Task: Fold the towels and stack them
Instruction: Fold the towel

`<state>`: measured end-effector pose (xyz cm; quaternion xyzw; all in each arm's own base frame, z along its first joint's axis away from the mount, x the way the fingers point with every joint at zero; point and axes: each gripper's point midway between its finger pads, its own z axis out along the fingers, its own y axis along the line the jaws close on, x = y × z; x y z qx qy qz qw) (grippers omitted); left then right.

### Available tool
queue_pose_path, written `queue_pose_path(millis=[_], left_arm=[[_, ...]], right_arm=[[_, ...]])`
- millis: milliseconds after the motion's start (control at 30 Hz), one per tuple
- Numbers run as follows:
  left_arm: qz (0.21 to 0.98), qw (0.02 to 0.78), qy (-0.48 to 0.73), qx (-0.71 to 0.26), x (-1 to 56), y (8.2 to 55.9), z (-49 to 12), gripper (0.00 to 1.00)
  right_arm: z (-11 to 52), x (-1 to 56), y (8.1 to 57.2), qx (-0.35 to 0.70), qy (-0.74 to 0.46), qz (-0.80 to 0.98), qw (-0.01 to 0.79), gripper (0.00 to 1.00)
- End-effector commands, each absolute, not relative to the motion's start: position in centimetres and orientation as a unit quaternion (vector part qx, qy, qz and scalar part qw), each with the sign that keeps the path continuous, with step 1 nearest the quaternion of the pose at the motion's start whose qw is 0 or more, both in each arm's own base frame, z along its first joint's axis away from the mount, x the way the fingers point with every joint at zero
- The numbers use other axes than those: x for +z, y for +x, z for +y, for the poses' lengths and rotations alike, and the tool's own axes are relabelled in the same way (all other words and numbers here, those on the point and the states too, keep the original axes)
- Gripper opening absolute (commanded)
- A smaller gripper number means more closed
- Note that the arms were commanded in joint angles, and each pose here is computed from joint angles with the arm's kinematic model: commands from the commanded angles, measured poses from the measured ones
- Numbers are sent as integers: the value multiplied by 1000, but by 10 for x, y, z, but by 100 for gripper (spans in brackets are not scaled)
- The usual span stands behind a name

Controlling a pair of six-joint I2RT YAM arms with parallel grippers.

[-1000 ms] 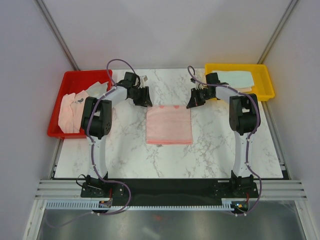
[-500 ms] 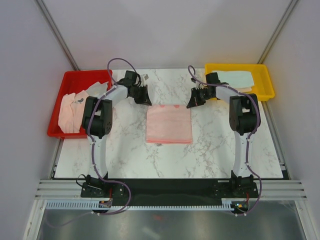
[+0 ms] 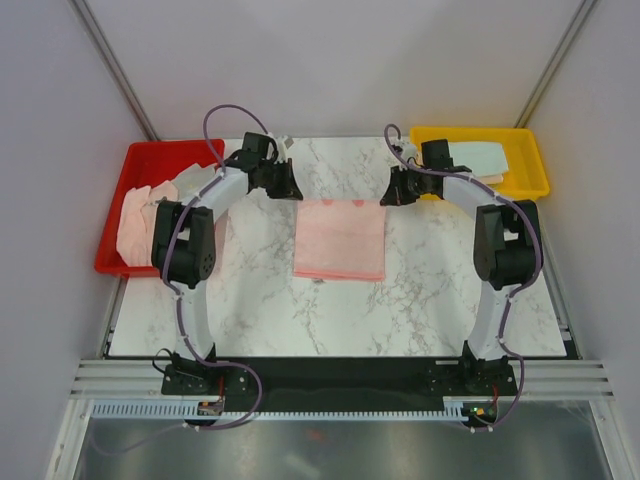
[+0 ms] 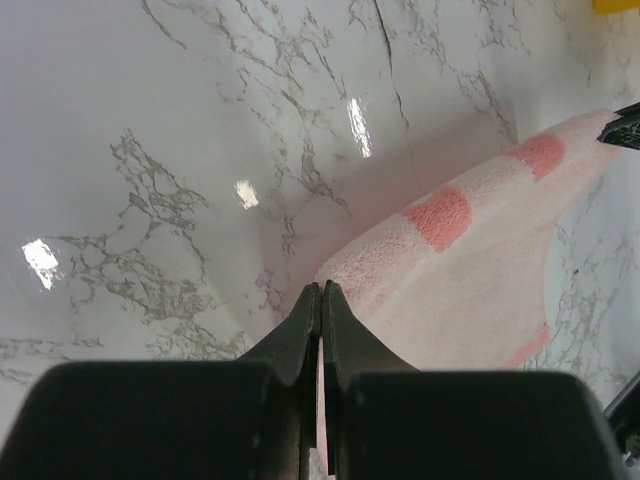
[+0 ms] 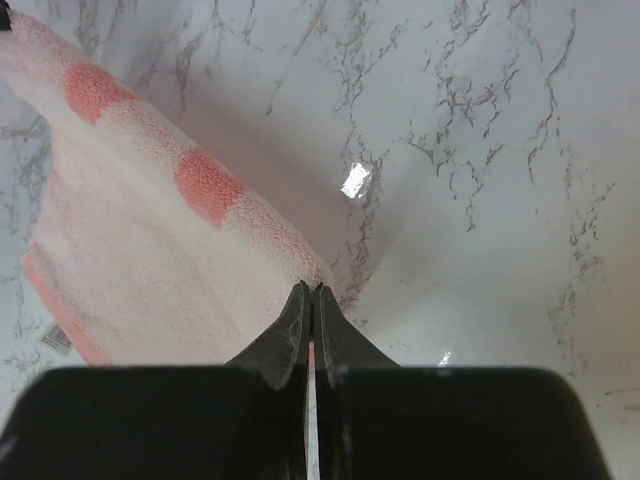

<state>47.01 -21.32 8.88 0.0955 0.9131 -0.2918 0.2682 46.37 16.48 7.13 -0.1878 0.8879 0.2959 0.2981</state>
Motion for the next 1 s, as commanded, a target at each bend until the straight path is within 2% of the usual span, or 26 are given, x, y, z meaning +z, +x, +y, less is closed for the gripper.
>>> queue_pose_path(millis=[0, 400, 700, 967], left_arm=[[901, 299, 96, -300, 115, 465, -218, 2], [894, 317, 99, -301, 132, 419, -220, 2], [899, 306, 91, -299, 126, 379, -218, 2], [908, 290, 76, -291, 115, 346, -211, 2]], right_arm=[[165, 106, 463, 288, -185, 872, 351, 0], [163, 116, 416, 273, -138, 881, 362, 0], [176, 119, 372, 271, -132, 885, 355, 0], [171, 102, 338, 229, -117, 904, 343, 0]])
